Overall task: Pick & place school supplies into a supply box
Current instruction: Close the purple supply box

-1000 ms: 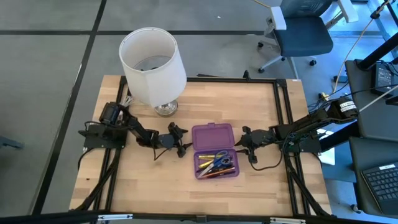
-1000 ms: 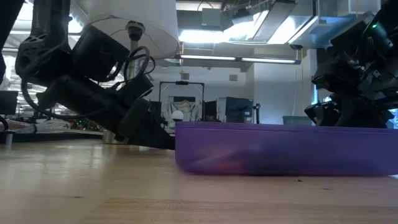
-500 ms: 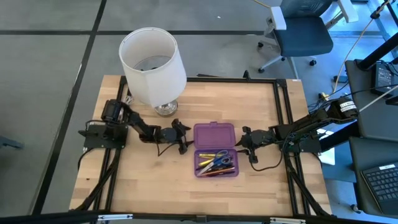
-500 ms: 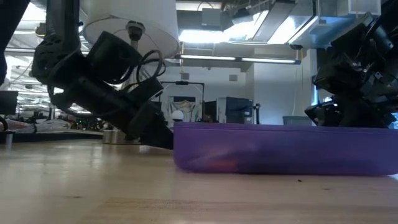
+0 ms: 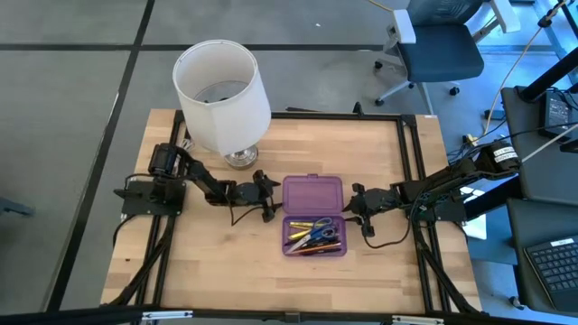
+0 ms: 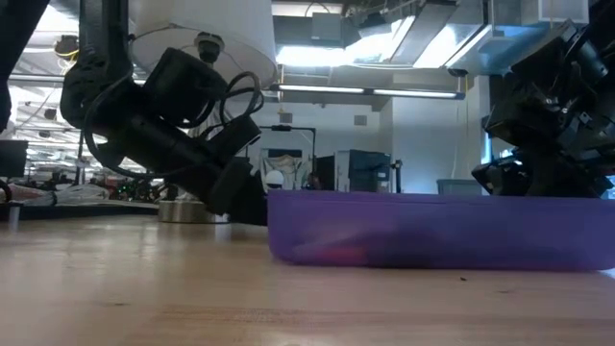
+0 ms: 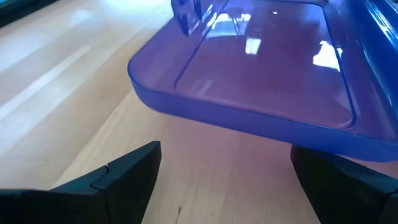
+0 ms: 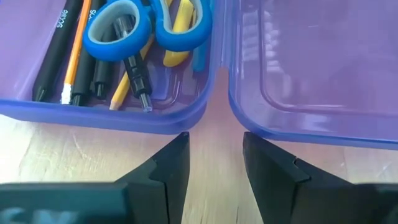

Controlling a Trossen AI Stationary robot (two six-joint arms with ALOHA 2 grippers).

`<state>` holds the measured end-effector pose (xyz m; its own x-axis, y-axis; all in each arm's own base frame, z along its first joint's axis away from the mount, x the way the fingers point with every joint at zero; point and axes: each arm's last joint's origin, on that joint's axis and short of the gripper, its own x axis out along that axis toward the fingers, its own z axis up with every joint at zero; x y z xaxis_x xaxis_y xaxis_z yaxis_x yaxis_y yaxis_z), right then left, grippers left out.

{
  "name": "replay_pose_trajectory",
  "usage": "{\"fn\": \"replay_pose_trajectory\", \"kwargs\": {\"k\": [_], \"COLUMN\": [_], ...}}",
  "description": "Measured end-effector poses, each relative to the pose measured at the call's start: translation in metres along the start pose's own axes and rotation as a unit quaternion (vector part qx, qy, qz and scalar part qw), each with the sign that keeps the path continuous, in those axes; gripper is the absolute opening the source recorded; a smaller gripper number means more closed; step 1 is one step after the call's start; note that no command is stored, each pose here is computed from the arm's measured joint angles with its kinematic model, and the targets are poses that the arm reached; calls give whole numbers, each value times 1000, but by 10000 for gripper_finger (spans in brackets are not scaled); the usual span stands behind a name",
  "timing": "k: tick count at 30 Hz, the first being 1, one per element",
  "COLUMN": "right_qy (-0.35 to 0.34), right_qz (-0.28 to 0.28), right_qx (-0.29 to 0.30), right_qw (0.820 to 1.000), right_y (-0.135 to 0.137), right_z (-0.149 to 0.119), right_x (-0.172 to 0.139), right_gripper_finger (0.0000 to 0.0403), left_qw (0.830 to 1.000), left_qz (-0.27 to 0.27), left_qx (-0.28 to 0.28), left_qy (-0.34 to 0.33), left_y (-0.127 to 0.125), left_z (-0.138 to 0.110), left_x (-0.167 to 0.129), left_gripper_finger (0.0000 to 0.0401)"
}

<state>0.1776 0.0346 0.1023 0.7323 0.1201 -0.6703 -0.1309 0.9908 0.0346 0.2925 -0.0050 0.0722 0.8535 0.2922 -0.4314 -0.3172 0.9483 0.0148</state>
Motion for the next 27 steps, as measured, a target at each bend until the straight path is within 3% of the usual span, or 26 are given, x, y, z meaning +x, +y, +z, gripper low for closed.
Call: {"fn": "replay_pose_trajectory", "kwargs": {"k": [8, 15, 27], "right_qy": [7, 9, 16], "right_qz": [0, -1, -1], "right_qx": [0, -1, -1], "right_qw": [1000, 1000, 1000], "right_y": [0, 0, 0], "right_z": [-1, -2, -3], "right_x": [0, 0, 0], "right_gripper_finger": [154, 154, 154], "left_qw": [999, 992, 988], "left_qz": [-13, -117, -85], "left_qx": [32, 45, 128], "left_qy": [-8, -13, -29], "left_y": [-2, -5, -13], "left_z": [3, 12, 14], "left_x": [1, 6, 5], "left_gripper_finger": [351, 351, 351]}}
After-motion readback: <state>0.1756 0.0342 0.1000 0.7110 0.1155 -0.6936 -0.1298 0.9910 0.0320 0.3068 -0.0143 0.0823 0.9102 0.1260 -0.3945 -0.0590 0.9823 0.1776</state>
